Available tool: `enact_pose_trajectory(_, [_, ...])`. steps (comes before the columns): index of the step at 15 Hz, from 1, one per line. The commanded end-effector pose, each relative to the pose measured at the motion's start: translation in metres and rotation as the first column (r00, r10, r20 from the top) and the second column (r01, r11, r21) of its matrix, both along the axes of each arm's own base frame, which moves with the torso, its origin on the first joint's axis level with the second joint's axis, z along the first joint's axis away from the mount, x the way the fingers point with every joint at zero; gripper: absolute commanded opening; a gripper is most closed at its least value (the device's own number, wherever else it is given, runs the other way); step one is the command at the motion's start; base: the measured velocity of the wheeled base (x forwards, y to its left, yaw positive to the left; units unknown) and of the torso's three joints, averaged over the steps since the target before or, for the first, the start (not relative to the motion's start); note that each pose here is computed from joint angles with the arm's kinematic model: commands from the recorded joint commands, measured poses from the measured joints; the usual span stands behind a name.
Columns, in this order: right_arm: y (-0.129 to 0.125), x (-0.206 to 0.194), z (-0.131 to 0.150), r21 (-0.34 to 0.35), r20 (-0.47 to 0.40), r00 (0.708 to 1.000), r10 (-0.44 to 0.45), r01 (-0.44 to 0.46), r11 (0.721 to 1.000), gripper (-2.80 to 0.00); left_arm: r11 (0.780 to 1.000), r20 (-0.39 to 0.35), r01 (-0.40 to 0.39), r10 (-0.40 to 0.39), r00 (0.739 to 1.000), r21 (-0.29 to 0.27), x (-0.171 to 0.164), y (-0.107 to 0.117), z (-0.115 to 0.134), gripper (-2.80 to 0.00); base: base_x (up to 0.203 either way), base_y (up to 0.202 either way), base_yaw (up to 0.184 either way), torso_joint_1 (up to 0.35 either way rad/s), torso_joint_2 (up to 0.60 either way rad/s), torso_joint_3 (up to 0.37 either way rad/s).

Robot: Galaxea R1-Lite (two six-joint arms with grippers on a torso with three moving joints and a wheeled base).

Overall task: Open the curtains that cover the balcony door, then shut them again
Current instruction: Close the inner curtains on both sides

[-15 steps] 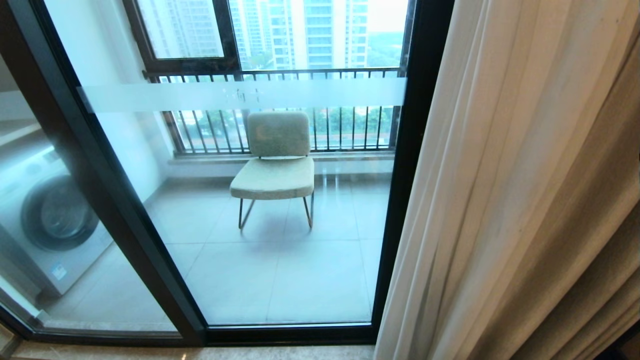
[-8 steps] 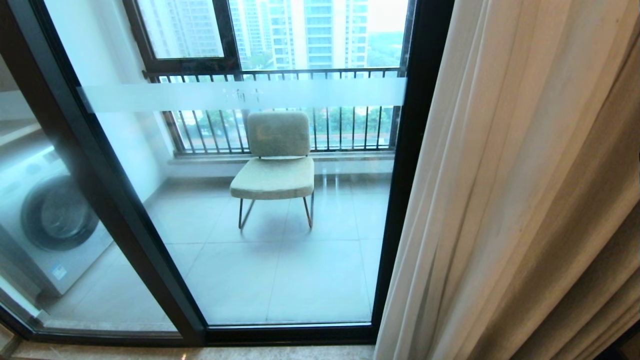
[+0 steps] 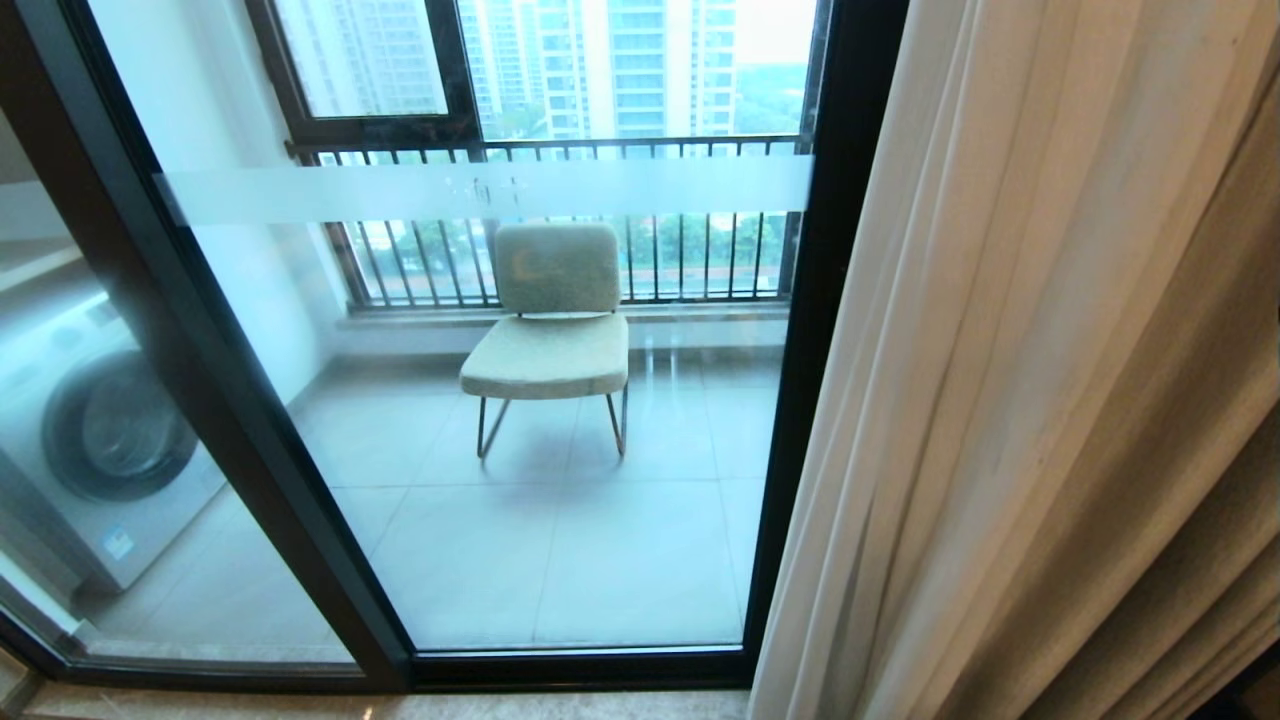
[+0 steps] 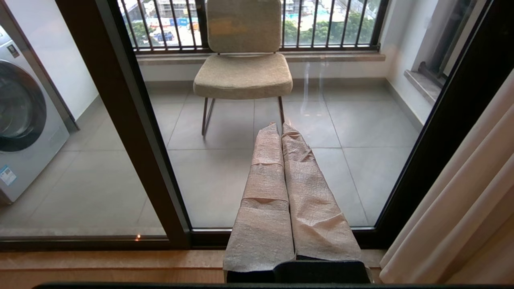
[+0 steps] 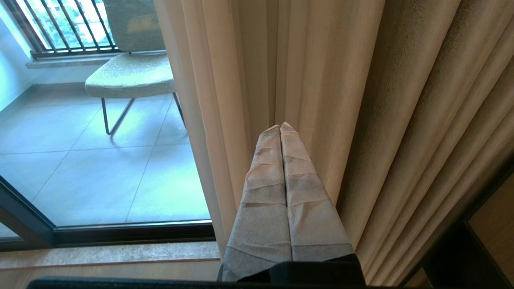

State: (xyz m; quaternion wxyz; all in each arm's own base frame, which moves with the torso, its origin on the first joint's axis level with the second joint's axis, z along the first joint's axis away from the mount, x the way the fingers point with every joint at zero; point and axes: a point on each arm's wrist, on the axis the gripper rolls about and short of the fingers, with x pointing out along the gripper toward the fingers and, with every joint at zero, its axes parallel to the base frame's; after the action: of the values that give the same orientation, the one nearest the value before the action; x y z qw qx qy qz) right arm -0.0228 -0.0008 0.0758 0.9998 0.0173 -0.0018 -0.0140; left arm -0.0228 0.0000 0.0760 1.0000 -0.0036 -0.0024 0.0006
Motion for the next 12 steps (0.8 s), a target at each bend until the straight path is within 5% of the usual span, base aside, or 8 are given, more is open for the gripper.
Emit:
enact_pose_trajectory(1, [0.0, 0.0, 0.0, -0.002, -0.001, 1.0, 0.0, 0.0, 1.0, -2.8, 1.0, 0.001, 0.0, 0.0, 1.0, 0.0, 0.0, 0.0, 0.0, -2.8, 0.0, 0.0, 0.0, 0.0, 0.0, 0.0])
enact_pose_trajectory(7, [0.0, 0.0, 0.0, -0.034, -0.005, 1.0, 0.005, -0.005, 0.999, -2.8, 1.0, 0.001, 0.0, 0.0, 1.0, 0.0, 0.0, 0.0, 0.0, -2.8, 0.0, 0.0, 0.0, 0.0, 0.0, 0.0])
enact_pose_trajectory(12, [0.001, -0.003, 0.016, -0.052, 0.098, 0.994, 0.057, -0.052, 0.997, -2.8, 1.0, 0.001, 0.0, 0.0, 1.0, 0.0, 0.0, 0.0, 0.0, -2.8, 0.0, 0.0, 0.0, 0.0, 0.0, 0.0])
